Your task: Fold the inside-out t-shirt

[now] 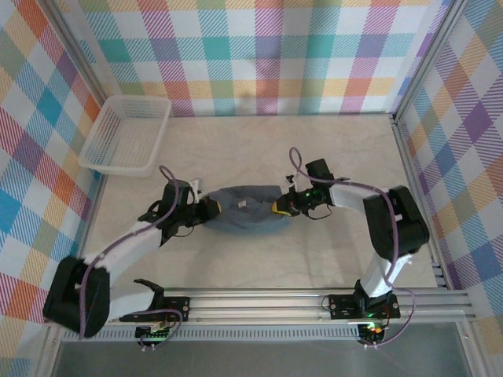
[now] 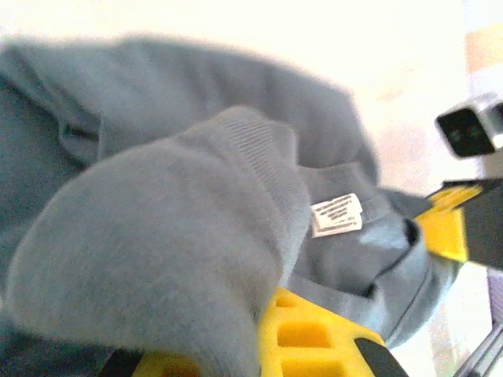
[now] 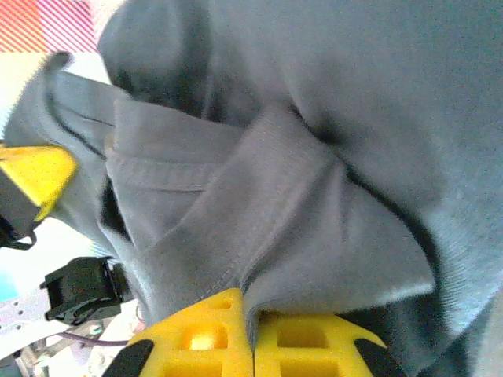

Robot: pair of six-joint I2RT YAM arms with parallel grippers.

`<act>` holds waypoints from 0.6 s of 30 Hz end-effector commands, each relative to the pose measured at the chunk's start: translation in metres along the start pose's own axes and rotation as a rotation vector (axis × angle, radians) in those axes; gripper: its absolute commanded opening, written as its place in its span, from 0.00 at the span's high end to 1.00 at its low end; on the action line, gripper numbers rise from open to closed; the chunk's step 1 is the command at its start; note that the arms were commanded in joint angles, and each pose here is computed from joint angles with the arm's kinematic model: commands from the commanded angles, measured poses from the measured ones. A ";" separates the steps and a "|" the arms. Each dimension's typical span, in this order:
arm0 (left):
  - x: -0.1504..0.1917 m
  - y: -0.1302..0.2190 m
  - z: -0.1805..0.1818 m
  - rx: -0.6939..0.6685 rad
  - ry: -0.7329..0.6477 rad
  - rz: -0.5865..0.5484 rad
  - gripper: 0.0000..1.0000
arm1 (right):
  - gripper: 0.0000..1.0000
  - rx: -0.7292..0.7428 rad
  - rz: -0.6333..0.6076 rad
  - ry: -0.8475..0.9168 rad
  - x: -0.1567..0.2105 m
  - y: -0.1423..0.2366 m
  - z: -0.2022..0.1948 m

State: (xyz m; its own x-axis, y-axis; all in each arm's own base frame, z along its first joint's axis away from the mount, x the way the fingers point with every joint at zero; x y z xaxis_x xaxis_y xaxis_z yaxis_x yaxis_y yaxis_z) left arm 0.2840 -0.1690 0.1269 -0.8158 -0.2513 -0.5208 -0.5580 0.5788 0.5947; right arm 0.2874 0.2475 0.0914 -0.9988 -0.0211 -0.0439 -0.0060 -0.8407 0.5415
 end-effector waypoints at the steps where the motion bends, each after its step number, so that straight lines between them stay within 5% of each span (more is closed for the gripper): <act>1: -0.015 0.008 0.001 -0.045 -0.066 -0.091 1.00 | 1.00 -0.042 -0.130 0.165 -0.021 0.020 0.038; 5: -0.042 0.024 -0.014 -0.036 -0.153 -0.205 1.00 | 1.00 -0.031 -0.215 0.236 -0.039 0.036 0.061; 9: -0.062 0.026 0.009 -0.185 -0.191 -0.310 1.00 | 1.00 0.040 -0.308 0.240 -0.064 0.039 0.056; 16: -0.057 -0.035 0.043 -0.267 -0.193 -0.163 1.00 | 1.00 0.171 -0.350 0.167 -0.096 0.013 0.002; 18: -0.055 -0.049 0.057 -0.314 -0.172 -0.142 0.96 | 0.88 0.145 -0.306 0.145 -0.100 -0.001 -0.008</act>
State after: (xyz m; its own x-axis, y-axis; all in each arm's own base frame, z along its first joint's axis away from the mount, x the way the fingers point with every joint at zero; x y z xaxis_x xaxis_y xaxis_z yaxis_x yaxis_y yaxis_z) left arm 0.3473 -0.1478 0.0952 -0.7347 -0.1613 -0.6589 -0.6680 0.3410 0.6614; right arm 0.3702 0.2451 0.0974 -0.9394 0.1225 -0.3203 -0.3014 -0.7403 0.6009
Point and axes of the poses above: each hand's point on the last joint's axis, 136 mm out from that joint toward the fingers, its own y axis back along the fingers, its own z axis along the line the jaws close on, x = y × z, the point moved 1 cm from there along y, back along the fingers, and after that the axes turned 4 degrees about -y, right-handed, at the moved point
